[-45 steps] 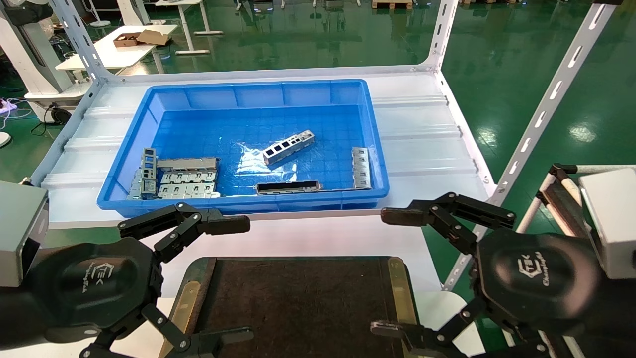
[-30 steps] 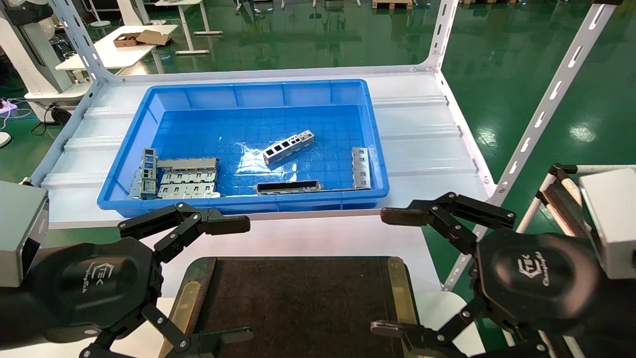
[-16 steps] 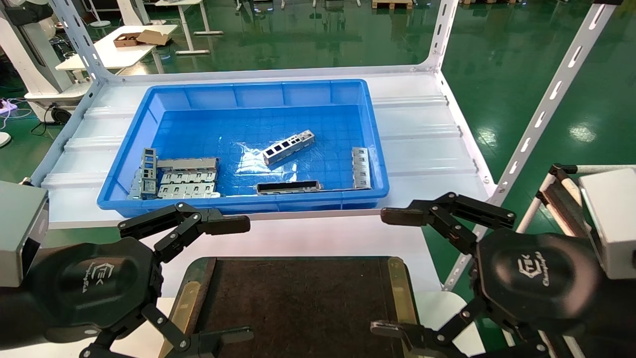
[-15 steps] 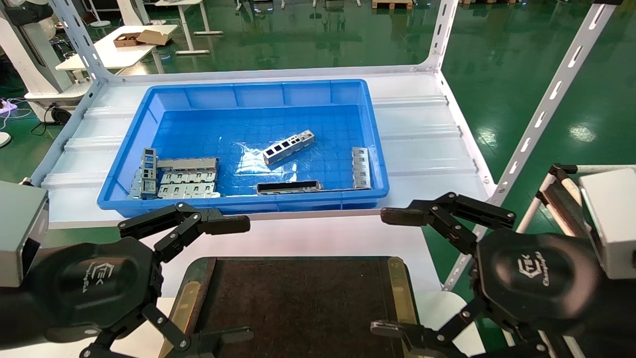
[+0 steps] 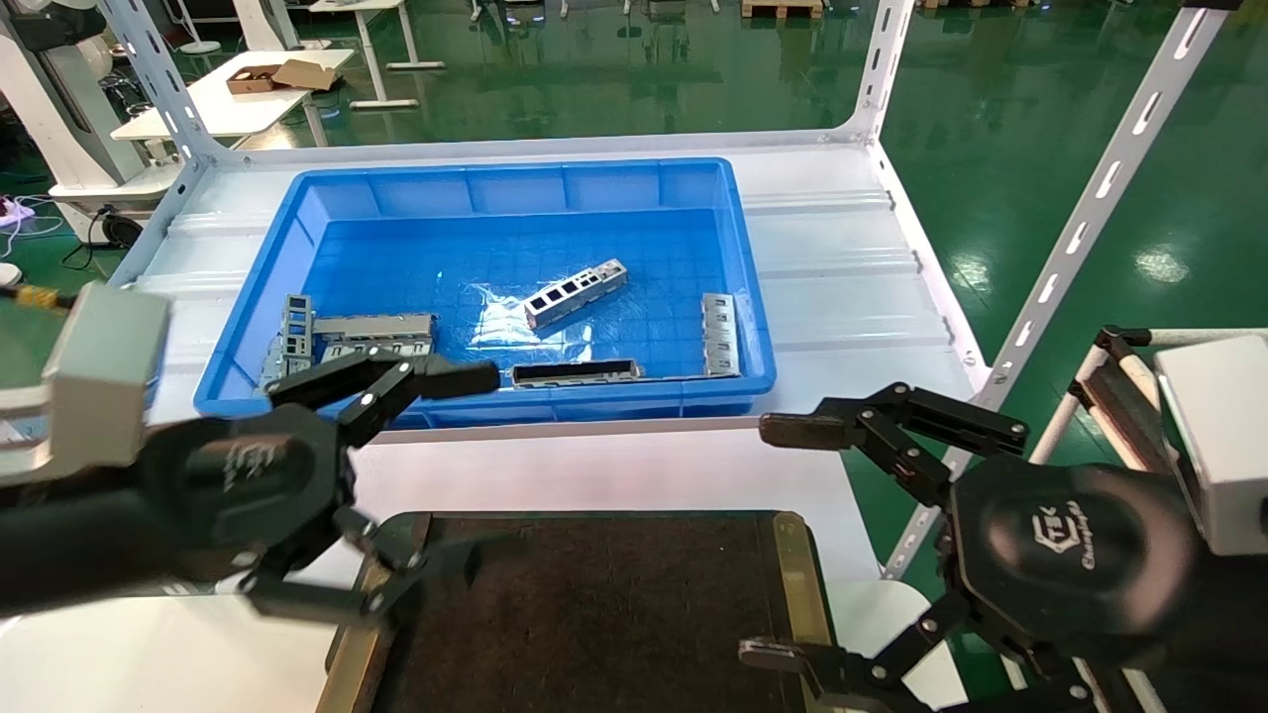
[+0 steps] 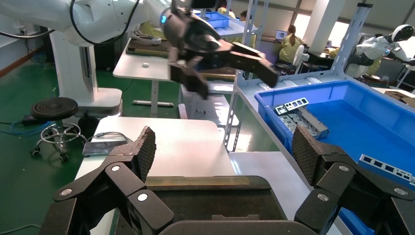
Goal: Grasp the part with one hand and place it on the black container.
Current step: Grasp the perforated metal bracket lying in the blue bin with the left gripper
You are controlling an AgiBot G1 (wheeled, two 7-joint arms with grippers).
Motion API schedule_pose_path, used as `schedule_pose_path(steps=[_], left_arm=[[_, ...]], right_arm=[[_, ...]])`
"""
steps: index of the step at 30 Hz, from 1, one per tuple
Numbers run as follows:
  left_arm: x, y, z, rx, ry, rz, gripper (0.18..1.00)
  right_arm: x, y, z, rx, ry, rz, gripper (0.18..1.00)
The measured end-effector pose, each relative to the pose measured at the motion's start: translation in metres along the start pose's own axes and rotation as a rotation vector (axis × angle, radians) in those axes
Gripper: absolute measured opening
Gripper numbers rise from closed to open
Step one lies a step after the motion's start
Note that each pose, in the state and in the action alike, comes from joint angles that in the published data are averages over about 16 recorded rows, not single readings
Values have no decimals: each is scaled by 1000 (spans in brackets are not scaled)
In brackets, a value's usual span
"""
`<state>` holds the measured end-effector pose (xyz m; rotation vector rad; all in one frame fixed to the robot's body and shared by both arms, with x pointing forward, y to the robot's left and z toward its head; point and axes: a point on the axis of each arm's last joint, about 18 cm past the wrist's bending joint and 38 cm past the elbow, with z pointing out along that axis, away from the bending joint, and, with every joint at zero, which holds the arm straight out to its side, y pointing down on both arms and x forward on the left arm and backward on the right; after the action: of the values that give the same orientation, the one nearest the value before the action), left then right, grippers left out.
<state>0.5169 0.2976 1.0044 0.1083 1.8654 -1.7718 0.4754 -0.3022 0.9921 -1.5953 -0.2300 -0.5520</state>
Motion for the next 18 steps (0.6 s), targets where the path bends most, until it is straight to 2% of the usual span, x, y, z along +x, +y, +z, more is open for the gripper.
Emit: schedule_pose_path(steps=[18], left_arm=[[-105,32,59,-33,-245,-9,1000]], right_arm=[[0,0,0,0,0,0,1001]])
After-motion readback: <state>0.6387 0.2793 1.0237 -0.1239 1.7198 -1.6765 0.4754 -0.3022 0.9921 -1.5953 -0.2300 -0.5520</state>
